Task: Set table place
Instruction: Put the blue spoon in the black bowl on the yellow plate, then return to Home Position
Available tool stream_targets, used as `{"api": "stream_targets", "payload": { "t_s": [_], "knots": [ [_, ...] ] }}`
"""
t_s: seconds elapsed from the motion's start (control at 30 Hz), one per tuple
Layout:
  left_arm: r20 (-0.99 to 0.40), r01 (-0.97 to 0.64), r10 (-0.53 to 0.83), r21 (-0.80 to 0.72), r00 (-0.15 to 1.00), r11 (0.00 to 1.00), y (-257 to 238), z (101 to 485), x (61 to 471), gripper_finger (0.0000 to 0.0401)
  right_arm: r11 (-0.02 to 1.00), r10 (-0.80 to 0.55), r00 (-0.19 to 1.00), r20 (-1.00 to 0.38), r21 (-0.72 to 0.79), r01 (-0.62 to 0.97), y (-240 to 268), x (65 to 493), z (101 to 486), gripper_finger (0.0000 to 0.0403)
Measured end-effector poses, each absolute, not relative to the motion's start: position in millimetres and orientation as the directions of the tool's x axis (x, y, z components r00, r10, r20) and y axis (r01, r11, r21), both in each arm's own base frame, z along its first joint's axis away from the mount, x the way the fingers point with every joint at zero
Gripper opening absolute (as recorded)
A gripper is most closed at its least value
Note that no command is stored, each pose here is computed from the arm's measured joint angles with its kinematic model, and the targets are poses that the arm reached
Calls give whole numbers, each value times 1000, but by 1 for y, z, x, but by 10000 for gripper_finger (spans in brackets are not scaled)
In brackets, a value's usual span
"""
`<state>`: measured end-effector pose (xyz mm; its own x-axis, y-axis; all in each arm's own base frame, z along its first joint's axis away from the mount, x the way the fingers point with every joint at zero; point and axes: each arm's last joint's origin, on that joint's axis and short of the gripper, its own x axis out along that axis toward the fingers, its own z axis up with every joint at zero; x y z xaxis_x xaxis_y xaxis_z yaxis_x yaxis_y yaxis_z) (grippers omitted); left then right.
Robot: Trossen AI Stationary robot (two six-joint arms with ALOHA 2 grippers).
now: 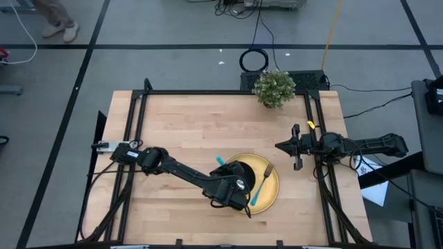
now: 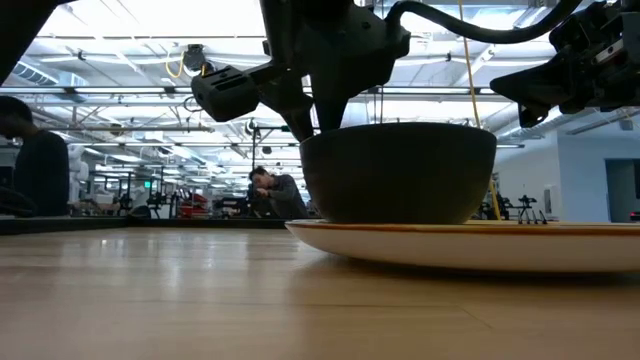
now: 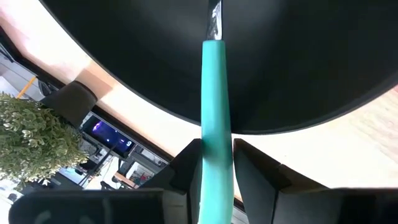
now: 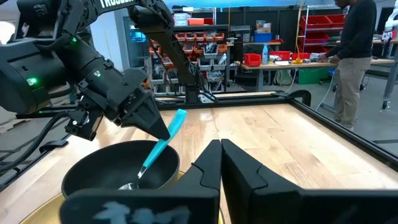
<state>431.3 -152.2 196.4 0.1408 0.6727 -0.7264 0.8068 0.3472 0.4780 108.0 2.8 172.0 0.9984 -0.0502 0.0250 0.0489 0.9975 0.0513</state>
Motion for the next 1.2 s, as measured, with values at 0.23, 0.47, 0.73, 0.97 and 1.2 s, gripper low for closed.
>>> {"api": "stream_targets", "payload": {
  "t_s": [0.23,0.47,0.73,0.97,1.2],
  "knots": [
    [-727,798,672,485,141,357,-152,196,431,96,997,-50,998,25,51,49,3,108,172,0],
    [-728,778,671,500,140,380,-152,196,431,97,997,-50,998,25,52,49,3,108,172,0],
    [-733,762,667,508,137,402,-152,196,431,117,997,-50,998,25,52,49,3,108,172,0],
    [-729,756,676,504,113,417,-151,197,428,191,997,-50,998,25,53,49,3,108,172,0],
    [-727,716,680,526,98,459,-146,197,429,265,997,-50,998,25,62,48,3,108,172,0]
  ]
}}
